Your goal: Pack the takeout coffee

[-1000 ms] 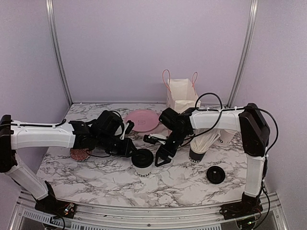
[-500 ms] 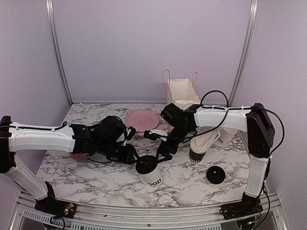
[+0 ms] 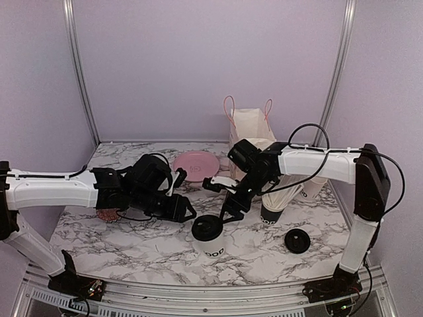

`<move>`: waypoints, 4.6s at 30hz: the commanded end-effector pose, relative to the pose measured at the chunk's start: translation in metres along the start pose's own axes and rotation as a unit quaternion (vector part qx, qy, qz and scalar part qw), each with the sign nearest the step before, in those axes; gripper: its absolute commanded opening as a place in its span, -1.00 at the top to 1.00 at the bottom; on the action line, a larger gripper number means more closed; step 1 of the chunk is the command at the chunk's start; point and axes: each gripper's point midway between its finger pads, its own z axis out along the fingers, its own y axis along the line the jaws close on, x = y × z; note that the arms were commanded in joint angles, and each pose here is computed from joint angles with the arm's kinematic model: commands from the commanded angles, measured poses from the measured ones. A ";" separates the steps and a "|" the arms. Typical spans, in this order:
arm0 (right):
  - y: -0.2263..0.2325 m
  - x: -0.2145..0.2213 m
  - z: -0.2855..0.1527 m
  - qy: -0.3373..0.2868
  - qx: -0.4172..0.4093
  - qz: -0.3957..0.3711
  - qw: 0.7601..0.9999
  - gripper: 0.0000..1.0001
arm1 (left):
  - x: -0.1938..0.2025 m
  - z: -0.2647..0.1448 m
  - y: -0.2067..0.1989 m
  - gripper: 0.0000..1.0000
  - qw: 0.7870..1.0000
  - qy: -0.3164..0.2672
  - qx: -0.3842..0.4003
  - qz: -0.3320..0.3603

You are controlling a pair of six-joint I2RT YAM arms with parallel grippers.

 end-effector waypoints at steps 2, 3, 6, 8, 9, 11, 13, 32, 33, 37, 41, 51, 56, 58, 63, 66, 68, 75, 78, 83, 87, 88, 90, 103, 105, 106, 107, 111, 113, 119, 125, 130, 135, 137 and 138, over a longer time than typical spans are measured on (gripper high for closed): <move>0.005 -0.008 -0.021 -0.031 0.014 -0.025 0.999 -0.55 | -0.003 0.005 -0.021 -0.16 0.999 0.012 0.025 0.043; 0.005 -0.007 -0.020 -0.030 0.014 -0.025 0.999 -0.55 | -0.001 0.007 -0.026 -0.18 0.998 0.013 0.031 0.049; 0.005 -0.003 -0.019 -0.026 0.014 -0.026 0.999 -0.55 | 0.000 0.013 -0.036 -0.24 0.997 0.017 0.044 0.057; 0.005 -0.003 -0.018 -0.026 0.013 -0.026 0.999 -0.55 | 0.000 0.015 -0.039 -0.24 0.997 0.018 0.049 0.058; 0.005 -0.003 -0.018 -0.025 0.014 -0.026 0.999 -0.55 | 0.001 0.017 -0.041 -0.24 0.997 0.019 0.052 0.058; 0.004 -0.002 -0.018 -0.024 0.016 -0.026 0.999 -0.55 | -0.001 0.018 -0.046 -0.25 0.996 0.016 0.063 0.062; 0.003 -0.002 -0.018 -0.024 0.017 -0.025 0.999 -0.55 | -0.003 0.018 -0.049 -0.25 0.995 0.010 0.069 0.065; 0.052 -0.001 -0.076 -0.119 -0.071 -0.119 0.983 -0.61 | 0.014 0.024 -0.063 -0.19 0.991 0.036 0.103 0.074; 0.060 0.001 -0.077 -0.122 -0.081 -0.132 0.980 -0.62 | 0.014 0.026 -0.061 -0.19 0.992 0.037 0.100 0.073; 0.075 0.007 -0.069 -0.113 -0.075 -0.172 0.976 -0.66 | 0.018 0.034 -0.058 -0.19 0.992 0.044 0.095 0.069; 0.065 0.013 -0.046 -0.085 -0.026 -0.178 0.980 -0.66 | 0.021 0.037 -0.053 -0.10 0.993 0.049 0.088 0.063; 0.046 0.001 -0.018 -0.063 0.028 -0.169 0.983 -0.64 | 0.023 0.025 -0.045 0.05 0.996 0.031 0.076 0.030; 0.014 -0.012 -0.013 -0.064 0.062 -0.143 0.986 -0.63 | 0.021 0.012 -0.037 0.05 0.998 0.007 0.061 0.018; 0.003 -0.021 -0.013 -0.072 0.064 -0.129 0.987 -0.62 | 0.019 0.008 -0.030 0.01 0.999 -0.007 0.050 0.009; -0.013 -0.043 -0.008 -0.089 0.057 -0.112 0.988 -0.62 | 0.019 0.001 -0.016 -0.11 1.000 -0.021 0.021 -0.010; -0.022 -0.055 -0.008 -0.091 0.061 -0.112 0.988 -0.61 | 0.019 -0.001 -0.010 -0.17 1.000 -0.025 0.006 -0.016; -0.025 -0.058 -0.009 -0.090 0.061 -0.111 0.988 -0.61 | 0.021 -0.002 -0.005 -0.21 1.000 -0.021 -0.006 -0.020; -0.032 -0.053 -0.022 -0.086 0.072 -0.097 0.989 -0.61 | 0.015 -0.013 0.006 -0.24 0.998 -0.040 -0.036 -0.022; -0.026 -0.054 -0.039 -0.092 0.077 -0.096 0.988 -0.59 | 0.010 -0.027 -0.008 -0.24 0.999 -0.047 -0.007 -0.011; -0.002 -0.058 -0.065 -0.125 0.028 -0.068 0.989 -0.54 | 0.011 -0.052 0.001 -0.06 0.995 -0.080 0.002 -0.063; 0.022 -0.044 -0.048 -0.106 -0.070 -0.023 0.992 -0.25 | 0.013 -0.053 0.001 0.38 0.989 -0.088 0.039 -0.108; 0.024 -0.039 -0.042 -0.098 -0.086 -0.010 0.991 -0.16 | 0.016 -0.049 -0.005 0.44 0.988 -0.082 0.062 -0.115; 0.025 -0.032 -0.030 -0.085 -0.102 0.010 0.991 -0.07 | 0.019 -0.041 -0.011 0.49 0.985 -0.070 0.087 -0.131; 0.024 -0.028 -0.014 -0.070 -0.128 0.027 0.989 -0.04 | 0.025 -0.011 -0.010 0.54 0.984 -0.050 0.103 -0.138; 0.026 -0.028 -0.013 -0.071 -0.136 0.027 0.988 -0.06 | 0.026 -0.010 -0.008 0.54 0.984 -0.049 0.098 -0.138; 0.027 -0.028 -0.012 -0.070 -0.138 0.027 0.988 -0.06 | 0.026 -0.010 -0.006 0.55 0.985 -0.050 0.096 -0.138; 0.027 -0.028 -0.011 -0.068 -0.140 0.027 0.987 -0.06 | 0.025 -0.011 -0.006 0.55 0.984 -0.051 0.097 -0.137; 0.029 -0.028 -0.007 -0.064 -0.145 0.027 0.987 -0.06 | 0.021 -0.019 -0.008 0.51 0.984 -0.060 0.101 -0.131; 0.028 -0.027 -0.006 -0.062 -0.146 0.029 0.987 -0.07 | 0.021 -0.024 -0.005 0.47 0.985 -0.066 0.093 -0.131; 0.027 -0.026 -0.002 -0.057 -0.145 0.031 0.987 -0.07 | 0.033 -0.016 0.016 0.50 0.985 -0.056 0.065 -0.151; 0.028 -0.026 -0.003 -0.056 -0.144 0.030 0.987 -0.08 | 0.032 -0.010 0.006 0.51 0.985 -0.045 0.085 -0.143; 0.030 -0.027 -0.003 -0.057 -0.148 0.028 0.987 -0.09 | 0.031 -0.007 0.004 0.50 0.986 -0.041 0.087 -0.139; 0.035 -0.028 -0.002 -0.058 -0.161 0.028 0.985 -0.11 | 0.035 0.001 0.007 0.50 0.987 -0.030 0.080 -0.138; 0.036 -0.028 -0.001 -0.059 -0.167 0.029 0.984 -0.12 | 0.038 0.005 0.009 0.50 0.987 -0.023 0.074 -0.138; 0.037 -0.028 0.000 -0.058 -0.170 0.030 0.983 -0.13 | 0.039 0.007 0.010 0.50 0.987 -0.019 0.073 -0.139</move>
